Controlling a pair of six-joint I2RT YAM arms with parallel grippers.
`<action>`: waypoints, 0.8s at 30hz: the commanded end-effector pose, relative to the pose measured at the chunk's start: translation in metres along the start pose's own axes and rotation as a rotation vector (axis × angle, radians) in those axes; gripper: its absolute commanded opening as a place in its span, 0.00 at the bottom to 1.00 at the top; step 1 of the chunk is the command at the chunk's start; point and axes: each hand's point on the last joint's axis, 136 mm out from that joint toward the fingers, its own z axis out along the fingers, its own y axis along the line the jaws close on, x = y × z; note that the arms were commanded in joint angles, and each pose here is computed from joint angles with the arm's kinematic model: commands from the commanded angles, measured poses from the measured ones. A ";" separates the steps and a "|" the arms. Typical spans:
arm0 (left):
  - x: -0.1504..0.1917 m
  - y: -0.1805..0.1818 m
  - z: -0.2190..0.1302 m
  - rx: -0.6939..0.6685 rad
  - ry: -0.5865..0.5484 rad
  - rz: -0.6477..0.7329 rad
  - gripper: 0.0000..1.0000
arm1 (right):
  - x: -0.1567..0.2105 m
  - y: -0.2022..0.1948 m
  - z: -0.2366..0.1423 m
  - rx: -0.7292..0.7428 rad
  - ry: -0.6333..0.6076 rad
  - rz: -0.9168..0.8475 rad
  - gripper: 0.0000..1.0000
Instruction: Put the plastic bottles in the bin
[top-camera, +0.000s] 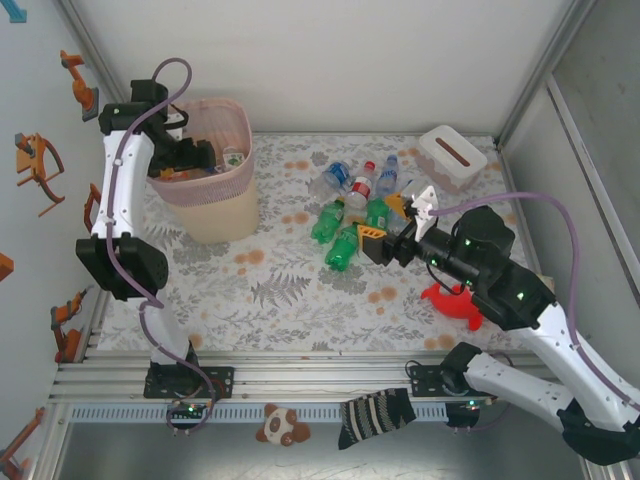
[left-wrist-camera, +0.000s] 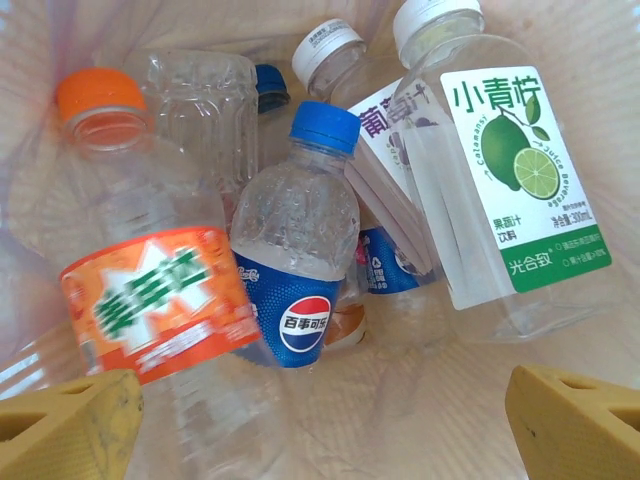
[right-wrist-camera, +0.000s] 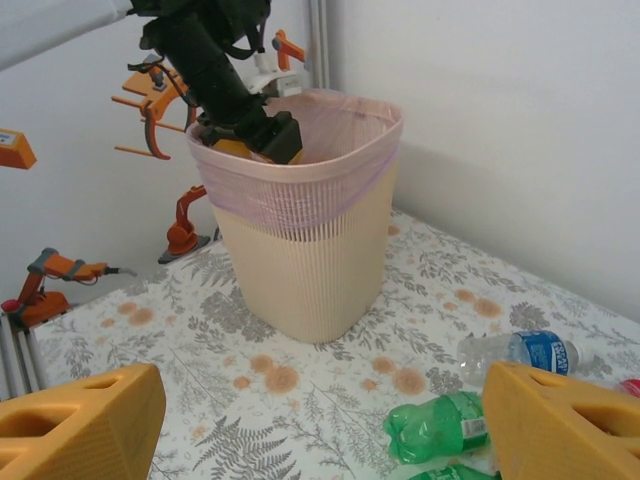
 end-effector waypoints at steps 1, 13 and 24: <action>-0.003 -0.001 -0.017 0.013 -0.039 -0.016 0.93 | -0.013 -0.007 -0.005 0.049 -0.029 0.026 0.82; -0.008 -0.024 -0.084 0.139 -0.223 -0.007 0.91 | 0.050 -0.093 0.013 0.437 0.210 0.270 0.79; 0.008 -0.071 -0.131 0.447 -0.387 -0.009 0.89 | 0.127 -0.174 0.023 0.662 0.416 0.582 0.75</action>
